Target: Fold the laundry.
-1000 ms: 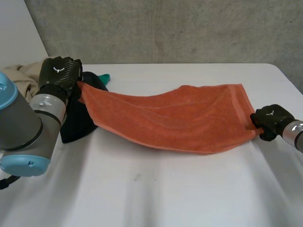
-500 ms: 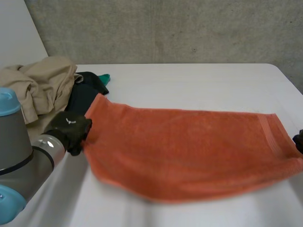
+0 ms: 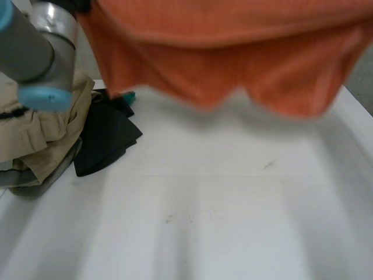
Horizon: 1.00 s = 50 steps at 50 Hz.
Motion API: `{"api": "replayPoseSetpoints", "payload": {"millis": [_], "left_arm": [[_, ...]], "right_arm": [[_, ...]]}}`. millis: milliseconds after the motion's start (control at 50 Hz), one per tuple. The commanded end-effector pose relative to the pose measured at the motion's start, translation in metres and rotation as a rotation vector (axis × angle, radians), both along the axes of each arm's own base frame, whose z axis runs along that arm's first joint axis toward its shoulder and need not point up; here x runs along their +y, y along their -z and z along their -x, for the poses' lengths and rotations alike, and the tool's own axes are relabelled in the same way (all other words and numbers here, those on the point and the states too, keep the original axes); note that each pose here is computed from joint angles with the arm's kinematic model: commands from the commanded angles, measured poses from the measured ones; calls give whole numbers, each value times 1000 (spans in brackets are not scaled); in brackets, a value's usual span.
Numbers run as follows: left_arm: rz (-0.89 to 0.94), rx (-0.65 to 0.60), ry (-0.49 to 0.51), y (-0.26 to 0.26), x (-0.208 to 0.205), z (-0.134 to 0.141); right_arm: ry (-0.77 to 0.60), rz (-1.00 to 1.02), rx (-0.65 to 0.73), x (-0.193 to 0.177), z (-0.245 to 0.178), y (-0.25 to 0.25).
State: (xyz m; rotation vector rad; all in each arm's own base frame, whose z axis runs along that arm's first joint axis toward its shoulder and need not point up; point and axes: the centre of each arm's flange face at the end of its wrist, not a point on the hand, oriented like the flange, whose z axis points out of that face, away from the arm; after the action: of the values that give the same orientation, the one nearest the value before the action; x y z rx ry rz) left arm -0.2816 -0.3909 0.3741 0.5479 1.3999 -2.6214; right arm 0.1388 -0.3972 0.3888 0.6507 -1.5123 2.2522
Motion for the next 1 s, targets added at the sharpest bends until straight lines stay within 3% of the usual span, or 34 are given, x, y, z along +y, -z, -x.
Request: {"api": "replayPoseSetpoints", "payload": {"millis": [20,120,240,340,440,720,880,1000], "left_arm": [[-24,129,21,-9,-6,-18],[-213,104,44,28,7,-22],[-487,1,92,113,35,-22],[-677,-64,89,172,59,-27],[-801,-117,75,209,78,-33],[-786,-158,67,197,92,-38],[-747,-174,133,174,150,-37],[-836,-213,143,196,183,-45]], "right_arm": [[-21,74,-31,16,1,-18],[-46,-162,-28,22,-1,31],[-67,-457,15,38,-4,100],[-71,-684,137,62,-6,165],[-75,-784,231,77,-4,193],[-64,-824,158,79,2,200],[-57,-826,75,76,3,202],[-62,-812,78,75,2,203]]}}
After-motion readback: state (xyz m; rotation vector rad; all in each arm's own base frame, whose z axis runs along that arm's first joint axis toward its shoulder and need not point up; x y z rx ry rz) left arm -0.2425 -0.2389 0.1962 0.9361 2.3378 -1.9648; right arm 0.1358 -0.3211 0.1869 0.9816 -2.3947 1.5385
